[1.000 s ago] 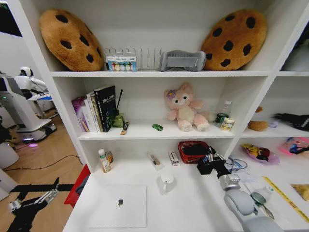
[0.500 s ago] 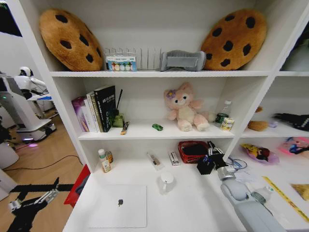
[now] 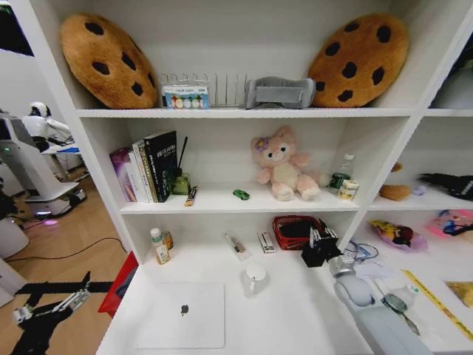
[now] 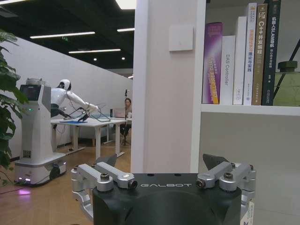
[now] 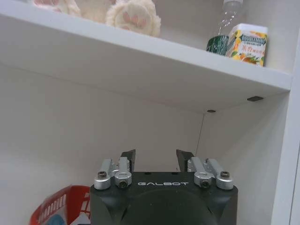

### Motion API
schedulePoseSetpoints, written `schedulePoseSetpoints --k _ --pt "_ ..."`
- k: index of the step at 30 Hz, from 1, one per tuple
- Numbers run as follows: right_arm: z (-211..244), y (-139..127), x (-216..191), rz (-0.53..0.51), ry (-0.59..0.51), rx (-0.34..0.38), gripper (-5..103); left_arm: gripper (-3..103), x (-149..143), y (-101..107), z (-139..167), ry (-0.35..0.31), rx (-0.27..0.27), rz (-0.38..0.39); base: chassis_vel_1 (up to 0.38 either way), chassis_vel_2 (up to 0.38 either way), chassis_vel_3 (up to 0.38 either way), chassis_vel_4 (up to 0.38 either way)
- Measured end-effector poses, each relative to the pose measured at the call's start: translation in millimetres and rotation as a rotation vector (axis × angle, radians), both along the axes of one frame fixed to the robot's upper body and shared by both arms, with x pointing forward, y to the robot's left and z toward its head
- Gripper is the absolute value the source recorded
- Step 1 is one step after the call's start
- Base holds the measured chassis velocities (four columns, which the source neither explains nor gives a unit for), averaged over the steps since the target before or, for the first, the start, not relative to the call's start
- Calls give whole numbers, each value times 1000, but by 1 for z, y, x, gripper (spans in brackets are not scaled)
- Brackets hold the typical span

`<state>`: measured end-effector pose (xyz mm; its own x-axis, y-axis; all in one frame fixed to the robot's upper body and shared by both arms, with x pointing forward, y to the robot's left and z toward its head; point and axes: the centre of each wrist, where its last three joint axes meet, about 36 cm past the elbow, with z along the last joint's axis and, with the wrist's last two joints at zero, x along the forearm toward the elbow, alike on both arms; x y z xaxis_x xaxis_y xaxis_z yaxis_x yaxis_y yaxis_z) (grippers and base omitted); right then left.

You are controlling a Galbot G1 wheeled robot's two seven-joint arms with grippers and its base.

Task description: Organize the objects on the table.

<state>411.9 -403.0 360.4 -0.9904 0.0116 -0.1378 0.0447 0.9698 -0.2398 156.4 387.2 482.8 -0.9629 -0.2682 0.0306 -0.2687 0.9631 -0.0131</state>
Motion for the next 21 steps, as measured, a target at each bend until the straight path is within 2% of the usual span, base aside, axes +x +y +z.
schedulePoseSetpoints --k 2,3,5,6,8,9,11,12,14,18,20,21 --pt "6 7 -17 8 4 10 58 100 0 0 0 0 0 0 0 0 0 0" --pt "6 7 -17 8 4 10 58 100 0 0 0 0 0 0 0 0 0 0" --pt "17 18 -42 10 9 39 69 100 0 0 0 0 0 0 0 0 0 0" --pt "17 18 -42 10 9 39 69 100 0 0 0 0 0 0 0 0 0 0" --pt "25 25 -62 5 22 70 80 100 0 0 0 0 0 0 0 0 0 0" --pt "25 25 -62 5 22 70 80 100 0 0 0 0 0 0 0 0 0 0" --pt "37 34 -96 -12 35 89 90 100 0 0 0 0 0 0 0 0 0 0" --pt "37 34 -96 -12 35 89 90 100 0 0 0 0 0 0 0 0 0 0" --pt "47 43 -126 -52 43 113 99 100 0 0 0 0 0 0 0 0 0 0" --pt "50 49 -155 -131 30 113 100 100 0 0 0 0 0 0 0 0 0 0" --pt "51 46 -175 -236 25 107 100 100 0 0 0 0 0 0 0 0 0 0" --pt "51 46 -175 -236 25 107 100 100 0 0 0 0 0 0 0 0 0 0"
